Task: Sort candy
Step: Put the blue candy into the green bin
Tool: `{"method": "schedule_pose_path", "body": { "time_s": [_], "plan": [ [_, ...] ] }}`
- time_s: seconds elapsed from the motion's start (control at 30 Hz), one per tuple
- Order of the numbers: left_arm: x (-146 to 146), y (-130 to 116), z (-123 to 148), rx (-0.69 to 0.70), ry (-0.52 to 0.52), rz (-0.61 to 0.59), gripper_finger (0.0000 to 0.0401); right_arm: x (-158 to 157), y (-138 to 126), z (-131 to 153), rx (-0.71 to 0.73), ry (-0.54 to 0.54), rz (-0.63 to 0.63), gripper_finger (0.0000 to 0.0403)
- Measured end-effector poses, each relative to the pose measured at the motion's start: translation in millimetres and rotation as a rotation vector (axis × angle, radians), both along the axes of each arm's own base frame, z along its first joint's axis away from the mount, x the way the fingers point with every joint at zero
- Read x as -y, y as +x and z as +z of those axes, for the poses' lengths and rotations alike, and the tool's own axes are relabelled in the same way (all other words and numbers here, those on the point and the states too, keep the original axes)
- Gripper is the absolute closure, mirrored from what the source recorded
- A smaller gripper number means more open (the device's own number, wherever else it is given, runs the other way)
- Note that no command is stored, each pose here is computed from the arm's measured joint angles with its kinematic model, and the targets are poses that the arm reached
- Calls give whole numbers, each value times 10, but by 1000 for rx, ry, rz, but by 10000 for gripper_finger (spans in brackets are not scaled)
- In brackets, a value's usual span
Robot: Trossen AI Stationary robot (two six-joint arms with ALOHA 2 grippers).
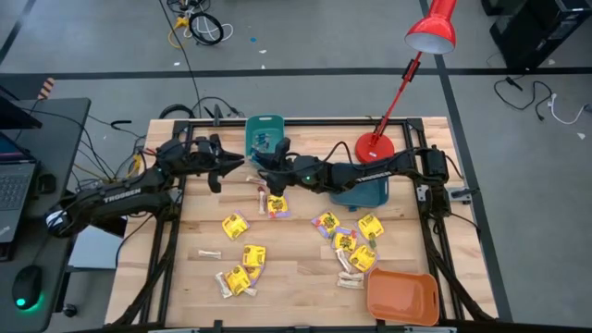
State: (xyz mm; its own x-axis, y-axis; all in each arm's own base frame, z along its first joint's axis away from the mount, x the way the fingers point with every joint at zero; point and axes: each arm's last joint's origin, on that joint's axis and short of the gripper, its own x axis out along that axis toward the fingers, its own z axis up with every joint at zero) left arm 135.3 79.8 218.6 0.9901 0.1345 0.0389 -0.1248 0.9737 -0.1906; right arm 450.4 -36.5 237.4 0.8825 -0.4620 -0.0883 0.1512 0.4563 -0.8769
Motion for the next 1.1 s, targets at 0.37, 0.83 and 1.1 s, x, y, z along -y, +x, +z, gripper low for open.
{"method": "schedule_pose_path", "body": {
  "time_s": [0.37,0.83,1.1],
  "plan": [
    [-83,139,-70,6,3,-17,313,1,0,-1,-7,-13,1,371],
    [-96,190,-50,57,14,-55,313,5,3,-15,-24,-35,2,371],
    [-101,190,-51,57,12,-37,336,4,10,-35,-25,-33,1,371]
  ]
}}
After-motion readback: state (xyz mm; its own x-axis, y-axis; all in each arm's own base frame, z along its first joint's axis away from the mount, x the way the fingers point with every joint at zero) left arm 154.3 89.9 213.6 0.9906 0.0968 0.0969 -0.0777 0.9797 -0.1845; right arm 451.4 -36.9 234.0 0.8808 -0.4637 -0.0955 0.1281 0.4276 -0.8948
